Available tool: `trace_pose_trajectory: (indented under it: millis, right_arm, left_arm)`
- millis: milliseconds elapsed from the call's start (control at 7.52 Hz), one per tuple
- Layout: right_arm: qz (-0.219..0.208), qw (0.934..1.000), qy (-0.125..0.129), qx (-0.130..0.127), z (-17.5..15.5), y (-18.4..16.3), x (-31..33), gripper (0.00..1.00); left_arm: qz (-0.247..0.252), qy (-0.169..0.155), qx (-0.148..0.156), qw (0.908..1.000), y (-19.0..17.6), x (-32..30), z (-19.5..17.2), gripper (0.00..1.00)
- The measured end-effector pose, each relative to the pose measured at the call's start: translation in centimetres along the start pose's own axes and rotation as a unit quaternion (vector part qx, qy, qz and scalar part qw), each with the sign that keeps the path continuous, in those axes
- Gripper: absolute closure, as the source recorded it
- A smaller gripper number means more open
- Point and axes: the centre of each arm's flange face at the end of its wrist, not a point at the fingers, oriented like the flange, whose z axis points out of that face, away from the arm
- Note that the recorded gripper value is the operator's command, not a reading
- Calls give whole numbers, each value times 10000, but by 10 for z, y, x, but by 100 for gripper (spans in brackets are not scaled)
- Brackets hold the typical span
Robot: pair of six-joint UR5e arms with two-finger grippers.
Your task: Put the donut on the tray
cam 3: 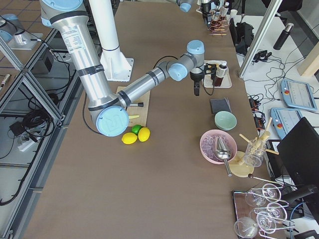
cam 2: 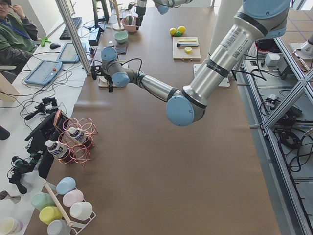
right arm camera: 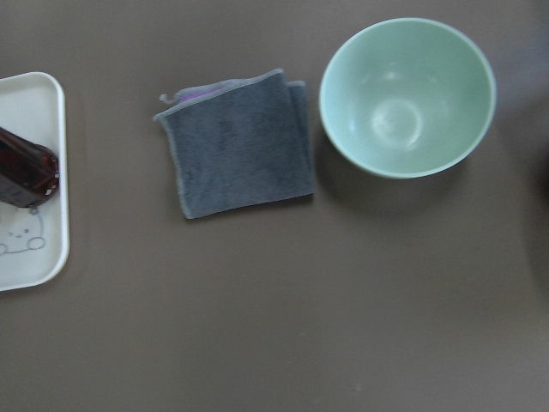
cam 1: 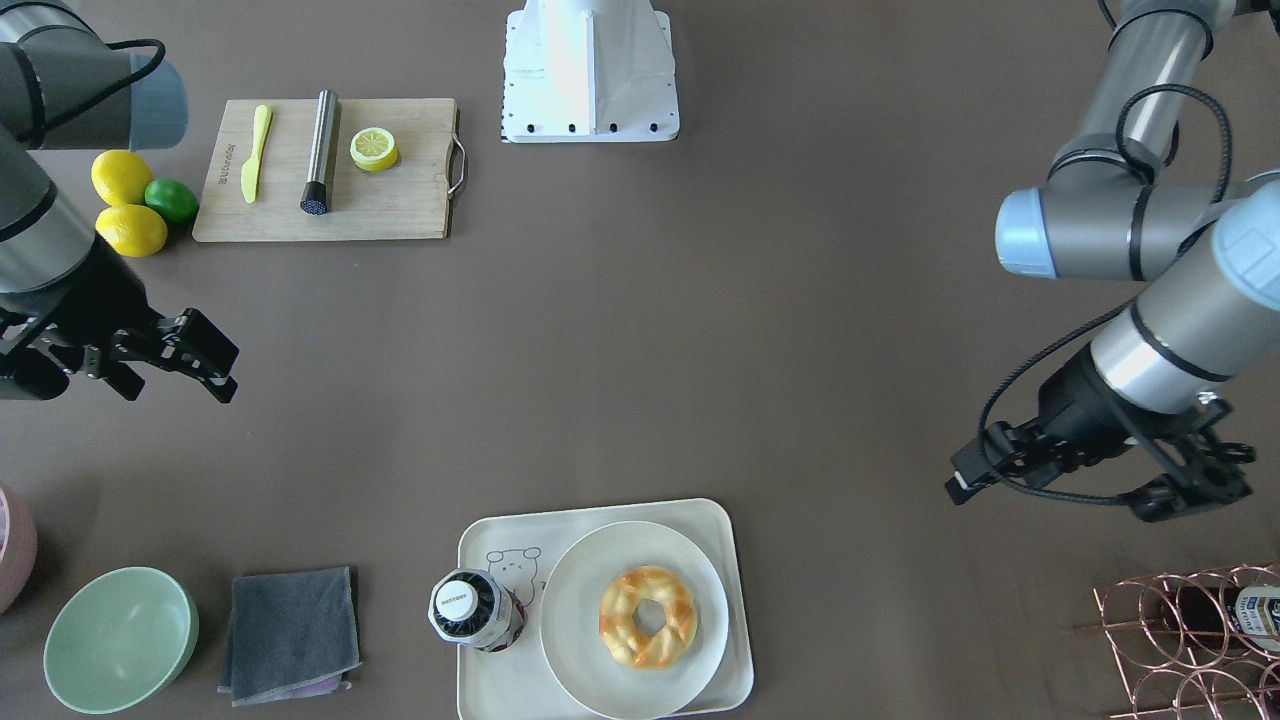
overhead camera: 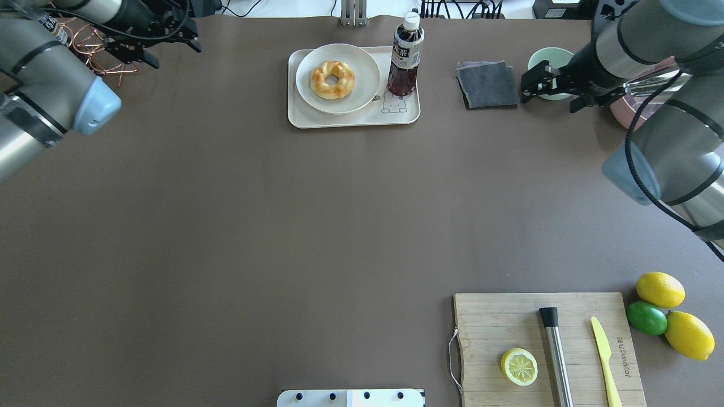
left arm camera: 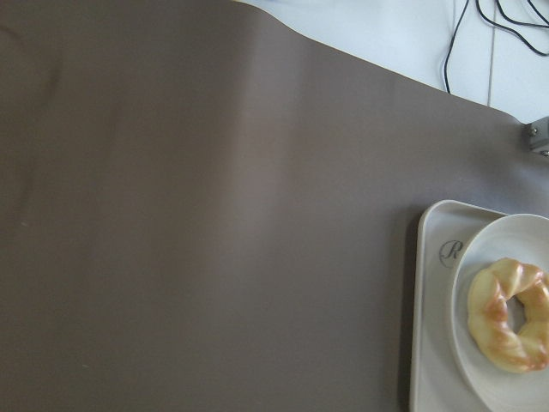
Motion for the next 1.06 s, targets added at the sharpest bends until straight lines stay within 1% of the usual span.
trace_pose_trajectory:
  millis: [133,266,399,532,665,798,931,1064]
  right_arm:
    - [-211,9997,131,-45,-8,-11,57,0]
    - [-439,9987,242,-95,-20,-16,121,0]
    - [-654,9972,344,-140,-34,-18,186,0]
    - [-837,9951,488,-200,-51,-18,240,0]
    - [-1023,9920,670,-312,-74,-20,289,0]
    - [-1151,9889,820,-450,-99,-20,329,0]
    - [-1153,9876,924,-535,-122,-19,361,0]
    - [-1122,9870,994,-576,-137,-12,388,0]
  left_arm:
    - [397,-228,3,9990,-13,-39,-38,2]
    - [779,-510,-21,9957,-26,-73,-74,2]
    - [1123,-797,-85,9904,-40,-109,-111,2]
    - [1379,-1021,-158,9850,-53,-143,-144,2]
    - [1520,-1180,-224,9811,-60,-178,-170,2]
    - [1521,-1275,-315,9796,-58,-214,-182,2]
    - [1402,-1335,-433,9801,-47,-251,-181,2]
    - [1219,-1391,-586,9810,-29,-291,-171,2]
